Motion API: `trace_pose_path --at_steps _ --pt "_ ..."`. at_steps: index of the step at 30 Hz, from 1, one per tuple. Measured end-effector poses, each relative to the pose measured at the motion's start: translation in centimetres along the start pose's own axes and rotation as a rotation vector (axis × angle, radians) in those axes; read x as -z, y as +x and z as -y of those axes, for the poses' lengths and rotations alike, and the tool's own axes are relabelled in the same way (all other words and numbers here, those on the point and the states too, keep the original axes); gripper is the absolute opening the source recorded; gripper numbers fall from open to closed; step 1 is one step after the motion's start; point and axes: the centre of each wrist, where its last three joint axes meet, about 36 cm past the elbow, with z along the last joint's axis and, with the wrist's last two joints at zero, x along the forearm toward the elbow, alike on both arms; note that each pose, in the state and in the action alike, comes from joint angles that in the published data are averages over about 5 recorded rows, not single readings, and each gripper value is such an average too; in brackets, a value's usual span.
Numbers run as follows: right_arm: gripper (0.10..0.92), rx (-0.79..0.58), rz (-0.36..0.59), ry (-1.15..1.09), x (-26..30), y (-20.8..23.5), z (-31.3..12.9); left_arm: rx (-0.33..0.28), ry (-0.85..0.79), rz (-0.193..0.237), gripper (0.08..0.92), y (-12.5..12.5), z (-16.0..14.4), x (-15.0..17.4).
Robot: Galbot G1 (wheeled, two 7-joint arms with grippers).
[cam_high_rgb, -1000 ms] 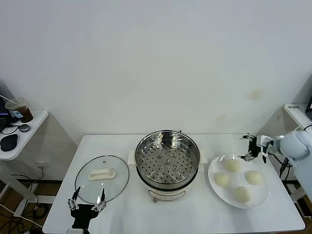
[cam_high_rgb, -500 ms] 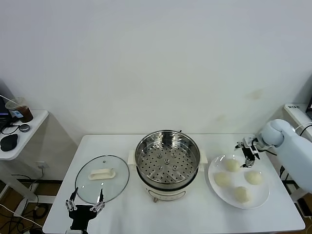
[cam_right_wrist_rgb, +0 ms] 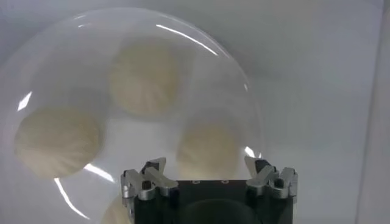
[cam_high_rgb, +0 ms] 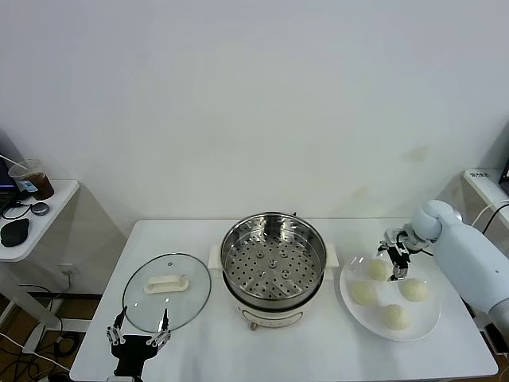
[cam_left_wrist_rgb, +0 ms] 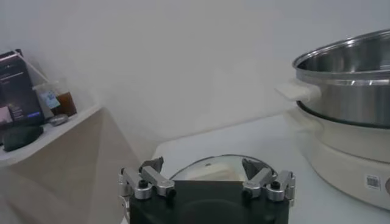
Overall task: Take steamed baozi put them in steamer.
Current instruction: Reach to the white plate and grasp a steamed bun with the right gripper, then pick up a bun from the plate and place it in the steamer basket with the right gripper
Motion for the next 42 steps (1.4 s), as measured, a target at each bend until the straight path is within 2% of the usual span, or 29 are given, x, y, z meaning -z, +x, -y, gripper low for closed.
trace_pose_path --at_steps 11,26,33,42 --pt "0.811 -0.008 -0.008 -0.03 -0.3 -1.2 -0.2 -0.001 -0.001 0.0 0.823 0.0 0.0 0.0" --pt "0.472 -0.036 0.016 -0.06 -0.4 -0.8 -0.3 -0.01 0.001 -0.002 0.823 -0.3 0.3 -0.1" --pt "0.458 -0.072 0.067 -0.045 0.4 2.2 1.7 -0.016 0.003 0.002 0.823 -0.6 0.6 -0.1" --pt "0.458 -0.161 0.189 0.083 5.4 10.9 8.2 -0.024 0.012 0.015 0.823 -1.0 1.1 0.2"
